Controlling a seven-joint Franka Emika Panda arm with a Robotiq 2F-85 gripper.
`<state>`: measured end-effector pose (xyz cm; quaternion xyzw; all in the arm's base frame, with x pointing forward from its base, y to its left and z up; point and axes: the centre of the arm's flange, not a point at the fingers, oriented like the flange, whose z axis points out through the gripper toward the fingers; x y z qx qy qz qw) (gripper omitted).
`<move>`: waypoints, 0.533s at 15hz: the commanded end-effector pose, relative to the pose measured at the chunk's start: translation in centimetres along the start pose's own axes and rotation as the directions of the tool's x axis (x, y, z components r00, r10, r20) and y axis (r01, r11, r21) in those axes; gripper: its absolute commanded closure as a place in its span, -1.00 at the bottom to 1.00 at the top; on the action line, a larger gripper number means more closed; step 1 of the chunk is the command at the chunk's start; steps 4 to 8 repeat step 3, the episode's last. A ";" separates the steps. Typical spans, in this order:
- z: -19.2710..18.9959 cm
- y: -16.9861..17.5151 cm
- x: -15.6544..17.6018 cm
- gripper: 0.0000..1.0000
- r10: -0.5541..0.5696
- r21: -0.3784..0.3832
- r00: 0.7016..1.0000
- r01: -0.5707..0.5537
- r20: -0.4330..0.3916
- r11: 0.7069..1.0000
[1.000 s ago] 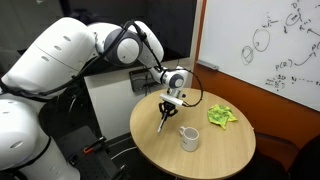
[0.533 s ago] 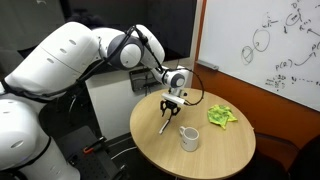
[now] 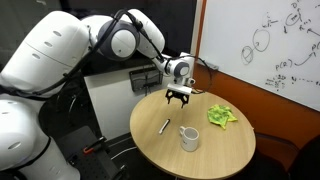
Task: Remove the marker from the cup and put it on the table
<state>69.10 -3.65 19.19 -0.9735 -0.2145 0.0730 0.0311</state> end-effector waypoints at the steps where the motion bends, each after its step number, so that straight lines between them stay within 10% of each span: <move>1: -2.8 -1.1 -2.9 -1.00 -0.011 -0.055 0.996 0.006 -0.085 0.998; 8: -4.0 -1.1 -3.6 -1.00 -0.005 -0.049 0.995 0.000 -0.100 0.999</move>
